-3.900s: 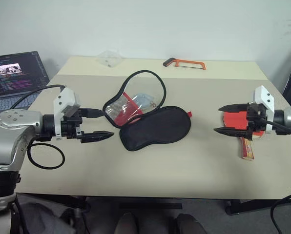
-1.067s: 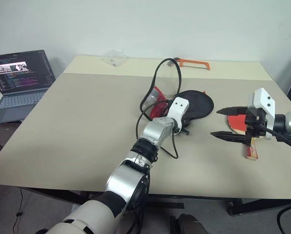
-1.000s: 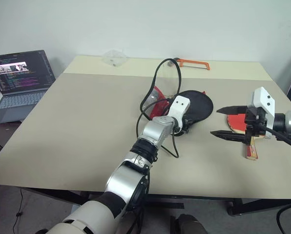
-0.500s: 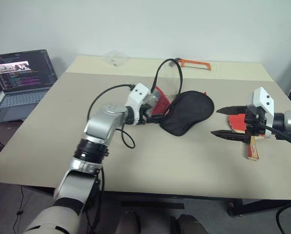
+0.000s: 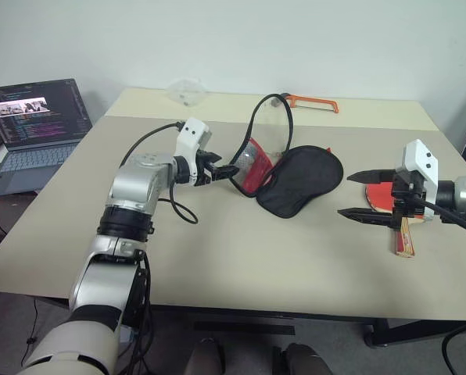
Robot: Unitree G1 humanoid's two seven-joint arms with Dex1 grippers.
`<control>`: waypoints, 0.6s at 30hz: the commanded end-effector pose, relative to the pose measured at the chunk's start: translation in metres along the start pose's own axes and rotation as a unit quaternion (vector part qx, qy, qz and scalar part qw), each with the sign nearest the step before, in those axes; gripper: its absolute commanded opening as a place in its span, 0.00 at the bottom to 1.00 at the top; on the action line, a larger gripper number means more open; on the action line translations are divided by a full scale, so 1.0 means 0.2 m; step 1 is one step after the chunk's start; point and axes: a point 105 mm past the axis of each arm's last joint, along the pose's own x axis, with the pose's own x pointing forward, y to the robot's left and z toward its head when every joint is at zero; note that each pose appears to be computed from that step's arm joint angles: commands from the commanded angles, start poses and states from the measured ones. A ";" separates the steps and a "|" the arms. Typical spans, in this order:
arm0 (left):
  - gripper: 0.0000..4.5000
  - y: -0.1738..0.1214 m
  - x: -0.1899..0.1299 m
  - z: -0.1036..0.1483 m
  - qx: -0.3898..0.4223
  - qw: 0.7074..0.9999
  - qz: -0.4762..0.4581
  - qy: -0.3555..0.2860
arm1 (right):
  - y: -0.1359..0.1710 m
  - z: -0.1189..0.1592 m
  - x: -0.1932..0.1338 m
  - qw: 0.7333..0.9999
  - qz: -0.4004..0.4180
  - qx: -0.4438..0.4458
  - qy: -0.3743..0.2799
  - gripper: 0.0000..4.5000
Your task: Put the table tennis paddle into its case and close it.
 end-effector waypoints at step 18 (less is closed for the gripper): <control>0.61 -0.14 0.25 -0.07 -0.113 0.992 -0.055 -0.011 | -0.01 0.05 -0.05 1.000 -0.024 -0.019 0.000 1.00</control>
